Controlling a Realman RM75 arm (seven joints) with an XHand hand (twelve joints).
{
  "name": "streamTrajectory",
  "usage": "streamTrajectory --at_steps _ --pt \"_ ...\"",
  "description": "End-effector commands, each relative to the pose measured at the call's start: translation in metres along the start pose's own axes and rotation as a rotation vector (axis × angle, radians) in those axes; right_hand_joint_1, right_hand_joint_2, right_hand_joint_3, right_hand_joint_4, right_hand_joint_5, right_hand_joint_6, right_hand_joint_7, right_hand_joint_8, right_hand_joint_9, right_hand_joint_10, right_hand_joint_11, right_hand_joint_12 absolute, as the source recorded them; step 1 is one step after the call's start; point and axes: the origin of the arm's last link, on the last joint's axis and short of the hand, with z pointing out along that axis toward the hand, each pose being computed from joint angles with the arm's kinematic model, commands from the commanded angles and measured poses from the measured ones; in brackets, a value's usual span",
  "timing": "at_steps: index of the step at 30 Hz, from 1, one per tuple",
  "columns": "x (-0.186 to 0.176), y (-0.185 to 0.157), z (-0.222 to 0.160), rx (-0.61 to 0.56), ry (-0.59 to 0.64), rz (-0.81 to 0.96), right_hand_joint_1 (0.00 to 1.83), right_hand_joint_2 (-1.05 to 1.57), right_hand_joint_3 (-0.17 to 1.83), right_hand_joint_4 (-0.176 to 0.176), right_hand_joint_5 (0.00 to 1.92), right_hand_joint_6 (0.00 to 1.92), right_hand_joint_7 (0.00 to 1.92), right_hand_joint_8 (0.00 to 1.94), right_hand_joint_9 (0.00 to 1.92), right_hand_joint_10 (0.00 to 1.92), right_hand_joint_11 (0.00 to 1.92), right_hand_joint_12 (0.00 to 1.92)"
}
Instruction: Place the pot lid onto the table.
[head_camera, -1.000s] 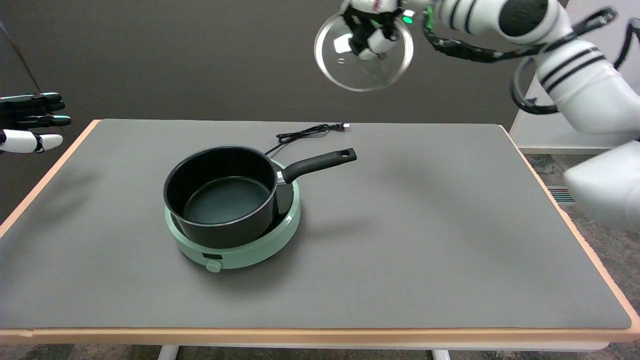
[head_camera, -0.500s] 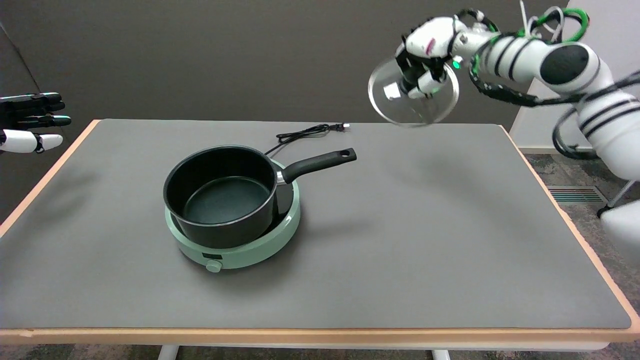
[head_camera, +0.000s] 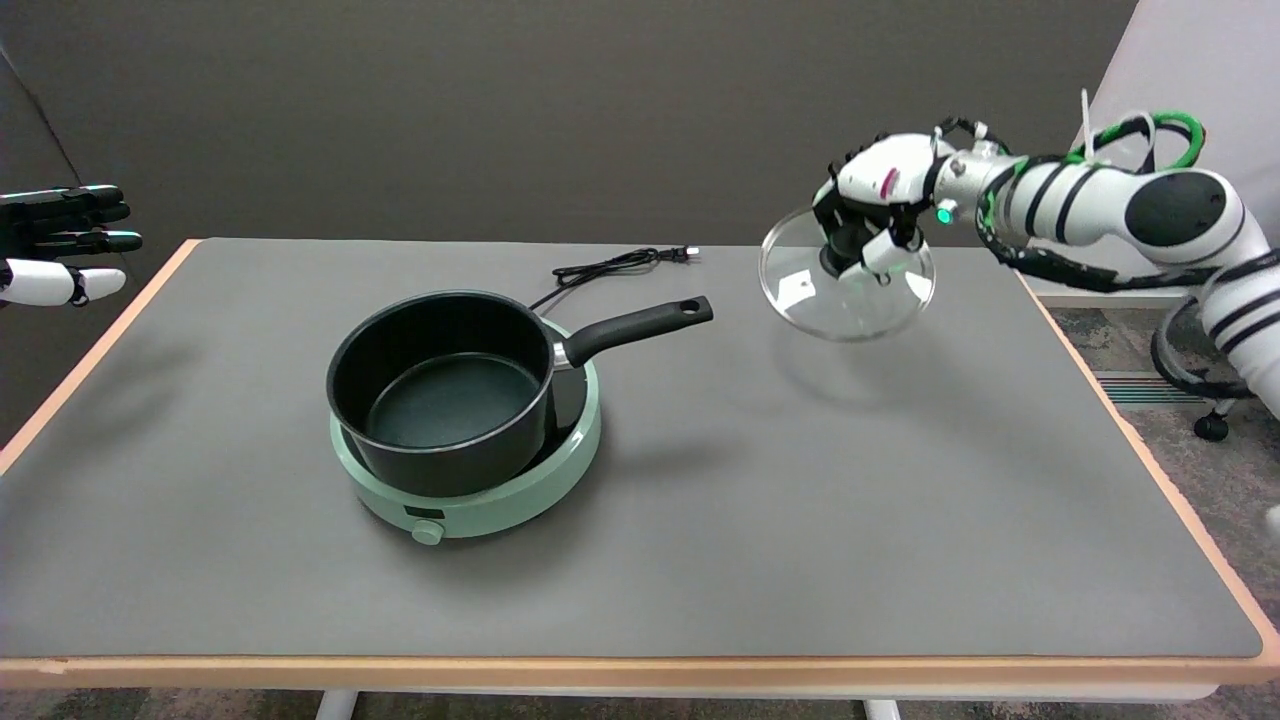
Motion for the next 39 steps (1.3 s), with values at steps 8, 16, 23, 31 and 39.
streamTrajectory --at_steps 8,16,23,31,39 --pt "-0.073 -0.042 -0.022 0.112 -0.108 0.126 1.21 0.98 0.37 -0.028 0.78 1.3 1.01 1.1 0.96 1.39 0.74 1.37" --pt "-0.092 -0.038 -0.016 0.051 -0.115 0.171 1.21 0.99 0.36 -0.029 0.78 1.29 1.01 1.1 0.95 1.39 0.72 1.4" --pt "-0.091 -0.03 -0.008 -0.021 -0.097 0.137 1.21 0.98 0.39 -0.03 0.78 1.3 1.01 1.11 0.95 1.44 0.7 1.44" --pt "-0.085 -0.029 0.014 -0.066 -0.072 0.133 1.21 0.98 0.39 -0.027 0.78 1.31 1.01 1.11 0.95 1.45 0.7 1.43" --pt "-0.073 -0.045 0.041 -0.044 -0.065 0.102 1.21 0.97 0.4 -0.026 0.79 1.3 1.01 1.11 0.94 1.46 0.71 1.42"
